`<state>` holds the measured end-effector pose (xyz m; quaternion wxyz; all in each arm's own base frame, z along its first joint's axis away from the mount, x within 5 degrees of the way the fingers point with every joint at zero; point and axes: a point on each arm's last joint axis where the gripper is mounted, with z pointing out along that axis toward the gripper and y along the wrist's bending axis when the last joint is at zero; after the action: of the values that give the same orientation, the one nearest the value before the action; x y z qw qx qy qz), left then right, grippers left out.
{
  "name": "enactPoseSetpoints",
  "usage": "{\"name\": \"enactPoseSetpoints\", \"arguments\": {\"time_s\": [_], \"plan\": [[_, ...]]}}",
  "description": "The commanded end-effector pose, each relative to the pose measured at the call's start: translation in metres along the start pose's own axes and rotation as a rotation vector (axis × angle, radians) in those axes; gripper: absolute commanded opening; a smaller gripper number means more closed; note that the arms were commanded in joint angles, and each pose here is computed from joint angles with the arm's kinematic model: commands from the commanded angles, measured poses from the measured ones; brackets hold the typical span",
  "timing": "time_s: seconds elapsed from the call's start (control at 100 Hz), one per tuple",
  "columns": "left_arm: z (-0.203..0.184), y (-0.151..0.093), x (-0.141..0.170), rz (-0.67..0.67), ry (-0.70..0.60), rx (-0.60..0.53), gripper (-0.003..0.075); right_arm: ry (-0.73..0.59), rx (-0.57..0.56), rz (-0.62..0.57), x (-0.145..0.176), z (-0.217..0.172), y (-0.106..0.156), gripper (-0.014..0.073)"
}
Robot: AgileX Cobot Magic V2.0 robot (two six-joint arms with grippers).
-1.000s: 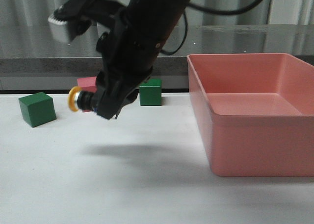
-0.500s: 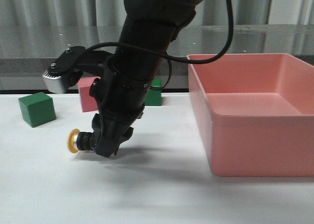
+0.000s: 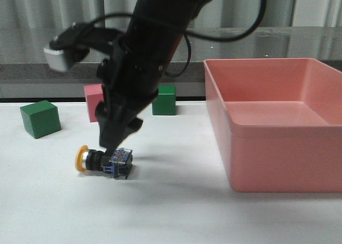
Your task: Place and stand button with both arms
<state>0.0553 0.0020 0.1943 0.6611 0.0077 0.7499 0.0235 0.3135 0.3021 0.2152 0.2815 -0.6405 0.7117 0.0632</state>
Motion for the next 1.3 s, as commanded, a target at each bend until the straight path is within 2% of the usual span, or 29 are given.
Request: {"name": "enactPoseSetpoints", "arguments": {"time_s": [0.0, 0.09, 0.21, 0.34, 0.45, 0.55, 0.65, 0.84, 1.07, 1.29], "plan": [[0.001, -0.001, 0.007, -0.01, -0.059, 0.002, -0.002, -0.141, 0.132, 0.062, -0.018, -0.069, -0.022, 0.034], [0.001, -0.001, 0.007, -0.01, -0.059, 0.002, -0.002, -0.173, 0.18, 0.145, -0.012, -0.108, -0.035, 0.0155], [0.001, -0.001, 0.007, -0.01, -0.059, 0.002, -0.002, -0.156, 0.221, 0.267, 0.013, -0.155, -0.052, -0.0086], [0.001, -0.001, 0.007, -0.01, -0.059, 0.002, -0.002, -0.138, 0.299, 0.391, 0.049, -0.195, -0.067, -0.0076], [0.001, -0.001, 0.007, -0.01, -0.059, 0.002, -0.002, -0.175, 0.435, 0.562, 0.086, -0.225, -0.078, -0.0076], [0.001, -0.001, 0.007, -0.01, -0.059, 0.002, -0.002, -0.228, 0.571, 0.721, 0.121, -0.248, -0.076, -0.0076], [0.001, -0.001, 0.007, -0.01, -0.059, 0.002, -0.002, -0.282, 0.7, 0.828, 0.152, -0.267, -0.056, -0.0076], [0.001, -0.001, 0.007, -0.01, -0.059, 0.002, -0.002, -0.363, 0.82, 0.84, 0.173, -0.281, -0.003, -0.0076], [0.001, -0.001, 0.006, -0.01, -0.08, 0.002, -0.002, -0.348, 0.754, 0.881, 0.191, -0.275, 0.064, -0.0076], [0.001, -0.001, 0.003, -0.023, -0.108, 0.005, -0.002, -0.449, 0.826, 0.826, 0.204, -0.284, 0.127, -0.0076]]}}
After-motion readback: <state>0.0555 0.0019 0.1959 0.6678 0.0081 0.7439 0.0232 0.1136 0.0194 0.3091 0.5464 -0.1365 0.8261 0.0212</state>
